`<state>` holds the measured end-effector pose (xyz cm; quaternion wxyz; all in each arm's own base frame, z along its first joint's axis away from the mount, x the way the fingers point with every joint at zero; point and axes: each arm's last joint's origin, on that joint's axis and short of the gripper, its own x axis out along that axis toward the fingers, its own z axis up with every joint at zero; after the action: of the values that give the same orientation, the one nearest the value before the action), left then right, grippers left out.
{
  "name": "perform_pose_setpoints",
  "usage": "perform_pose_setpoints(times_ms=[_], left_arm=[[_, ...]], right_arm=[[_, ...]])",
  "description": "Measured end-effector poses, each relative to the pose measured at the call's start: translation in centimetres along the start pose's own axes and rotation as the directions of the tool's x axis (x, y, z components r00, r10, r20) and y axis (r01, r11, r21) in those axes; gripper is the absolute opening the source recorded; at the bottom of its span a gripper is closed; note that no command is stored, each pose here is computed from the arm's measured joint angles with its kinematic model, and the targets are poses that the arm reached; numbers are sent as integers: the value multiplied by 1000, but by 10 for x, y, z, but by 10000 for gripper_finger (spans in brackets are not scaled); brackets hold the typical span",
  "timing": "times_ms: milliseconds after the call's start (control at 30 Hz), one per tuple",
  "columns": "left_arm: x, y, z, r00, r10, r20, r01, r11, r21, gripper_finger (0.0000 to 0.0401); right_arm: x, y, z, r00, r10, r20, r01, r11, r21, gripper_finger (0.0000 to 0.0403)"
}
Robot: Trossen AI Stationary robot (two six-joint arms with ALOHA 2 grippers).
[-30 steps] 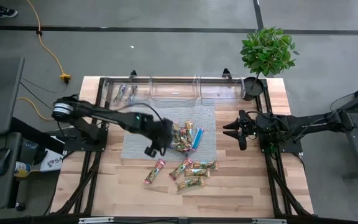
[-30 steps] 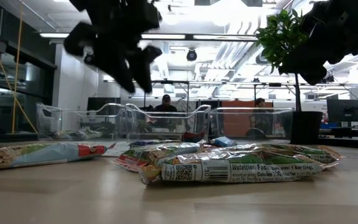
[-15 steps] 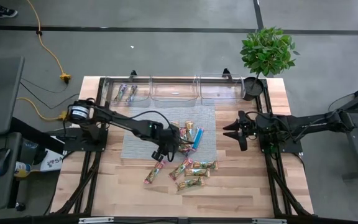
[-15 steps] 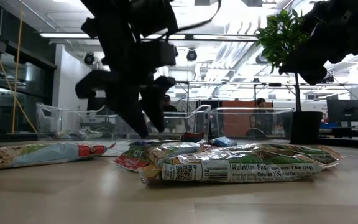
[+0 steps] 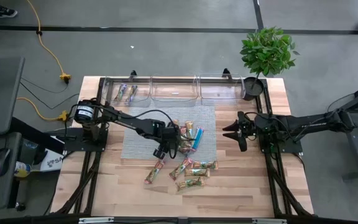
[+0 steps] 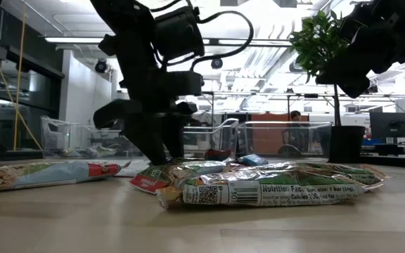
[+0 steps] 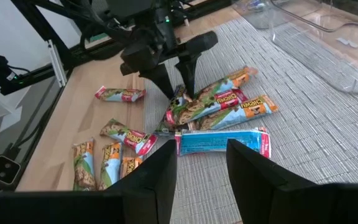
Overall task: Pick and place Granola Bars by type
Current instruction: Put the blue granola bar into the left transparent bin
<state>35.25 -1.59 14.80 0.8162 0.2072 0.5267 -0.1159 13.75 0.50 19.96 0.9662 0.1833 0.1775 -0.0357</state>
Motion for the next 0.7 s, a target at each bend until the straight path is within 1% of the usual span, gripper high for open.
perform_pose_setpoints(times_ms=[133,200,267,567,700], left_arm=[[4,8,-5,998,-62,19,63,998,-31,197],[4,9,-6,993,-109,35,110,993,-36,197],[7,9,-7,990,-136,39,137,990,-37,197],[7,8,-7,991,-129,29,130,991,-31,196],[8,8,-8,991,-131,24,131,991,-32,175]], right_arm=[[0,0,0,1000,1,0,-1,1000,2,124],[0,0,0,1000,1,0,-1,1000,4,124],[0,0,0,1000,1,0,-1,1000,10,124],[0,0,0,1000,0,0,0,1000,11,124],[0,0,0,1000,-1,0,1,1000,12,124]])
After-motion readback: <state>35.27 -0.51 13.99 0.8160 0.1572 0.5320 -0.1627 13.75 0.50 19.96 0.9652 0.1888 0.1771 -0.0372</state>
